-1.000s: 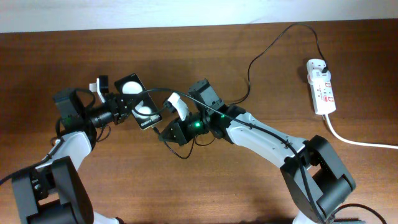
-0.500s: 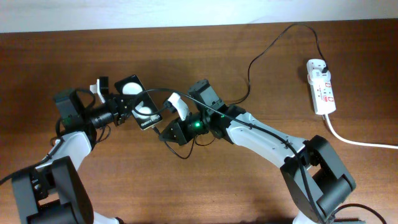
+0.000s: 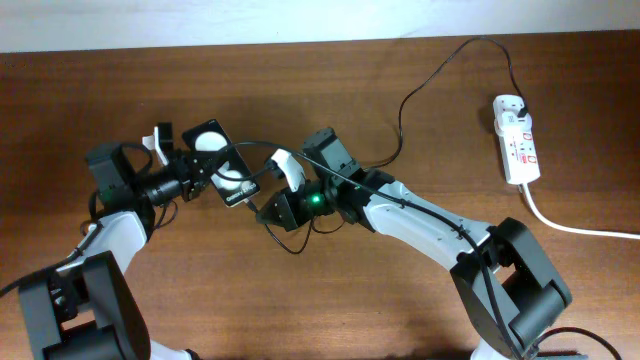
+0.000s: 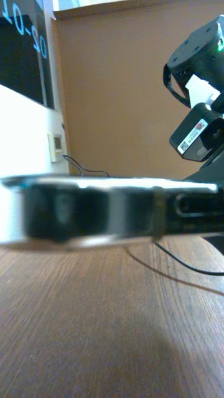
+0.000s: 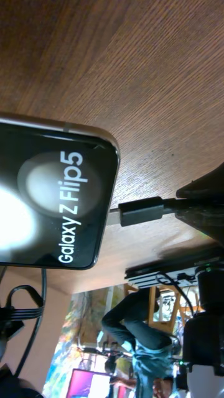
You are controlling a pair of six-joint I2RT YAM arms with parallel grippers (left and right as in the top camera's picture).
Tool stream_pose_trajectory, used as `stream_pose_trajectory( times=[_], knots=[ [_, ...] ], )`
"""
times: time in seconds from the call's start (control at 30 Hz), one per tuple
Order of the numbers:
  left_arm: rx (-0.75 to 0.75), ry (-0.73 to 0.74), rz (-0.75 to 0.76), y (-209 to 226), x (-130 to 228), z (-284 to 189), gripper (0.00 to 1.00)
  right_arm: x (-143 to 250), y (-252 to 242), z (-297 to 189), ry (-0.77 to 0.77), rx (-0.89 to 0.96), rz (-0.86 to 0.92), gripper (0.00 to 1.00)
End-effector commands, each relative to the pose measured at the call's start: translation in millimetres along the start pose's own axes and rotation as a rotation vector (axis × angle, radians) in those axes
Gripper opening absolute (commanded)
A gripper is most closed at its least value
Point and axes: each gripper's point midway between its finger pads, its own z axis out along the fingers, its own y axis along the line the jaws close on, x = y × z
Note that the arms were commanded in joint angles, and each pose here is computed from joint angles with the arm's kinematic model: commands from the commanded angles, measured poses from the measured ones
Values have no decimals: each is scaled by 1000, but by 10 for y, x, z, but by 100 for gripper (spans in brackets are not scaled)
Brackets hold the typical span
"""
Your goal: Plug charger to phone and switch on socket
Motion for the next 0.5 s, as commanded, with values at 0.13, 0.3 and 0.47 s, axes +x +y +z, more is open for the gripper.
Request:
stream_pose_trajectory(
  times=[0.13,0.3,0.47],
  knots=[
    [44,41,-10,-66,62,-5,0,-345,78,-46,-133,16,36,4],
    [49,46,-11,-75,70,-6,0,-381,30,-52,-153,44,35,4],
    [49,49,-11,-77,78,3,0,-435,57,-54,-174,39,18,4]
  ],
)
